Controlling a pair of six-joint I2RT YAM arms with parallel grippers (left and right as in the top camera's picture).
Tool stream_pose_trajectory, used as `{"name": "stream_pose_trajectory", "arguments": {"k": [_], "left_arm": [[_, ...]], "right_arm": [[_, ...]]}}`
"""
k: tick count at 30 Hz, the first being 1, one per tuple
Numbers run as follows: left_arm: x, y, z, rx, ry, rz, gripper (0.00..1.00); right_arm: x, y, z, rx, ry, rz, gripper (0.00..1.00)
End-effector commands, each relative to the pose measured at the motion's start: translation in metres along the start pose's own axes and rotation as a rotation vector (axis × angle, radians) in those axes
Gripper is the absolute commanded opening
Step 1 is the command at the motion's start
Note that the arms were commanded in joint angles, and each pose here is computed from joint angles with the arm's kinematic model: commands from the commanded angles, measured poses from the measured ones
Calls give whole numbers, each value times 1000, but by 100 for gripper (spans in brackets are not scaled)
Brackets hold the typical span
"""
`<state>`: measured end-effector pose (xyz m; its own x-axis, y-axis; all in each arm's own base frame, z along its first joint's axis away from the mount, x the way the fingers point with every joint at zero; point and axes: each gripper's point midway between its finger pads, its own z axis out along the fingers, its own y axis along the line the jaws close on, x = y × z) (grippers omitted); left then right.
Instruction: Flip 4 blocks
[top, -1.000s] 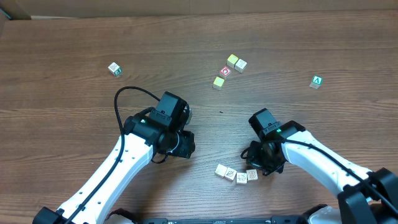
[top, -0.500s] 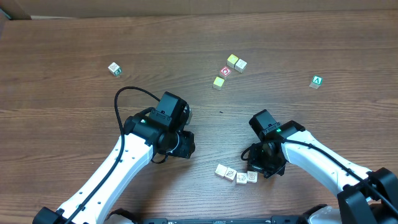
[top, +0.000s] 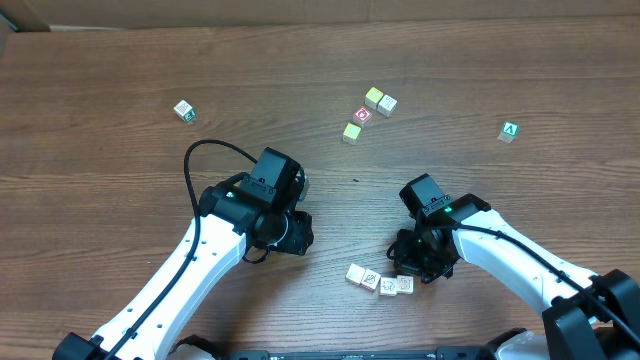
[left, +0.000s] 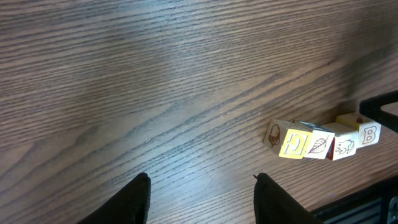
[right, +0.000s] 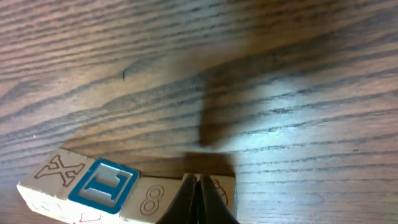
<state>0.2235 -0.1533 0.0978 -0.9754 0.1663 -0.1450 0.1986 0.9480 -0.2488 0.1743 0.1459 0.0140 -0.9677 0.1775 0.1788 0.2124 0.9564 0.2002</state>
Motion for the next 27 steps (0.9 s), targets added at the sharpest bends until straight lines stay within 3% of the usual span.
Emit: {"name": "stream_pose_trajectory", "arguments": {"k": [1,27], "left_arm": [[4,1,3,7,18,11,46],[4,1,3,6,18,11,46]], "right_arm": [[7,-1,2,3,29,-11,4],[11,2,2,-18,50,-42,4]]}}
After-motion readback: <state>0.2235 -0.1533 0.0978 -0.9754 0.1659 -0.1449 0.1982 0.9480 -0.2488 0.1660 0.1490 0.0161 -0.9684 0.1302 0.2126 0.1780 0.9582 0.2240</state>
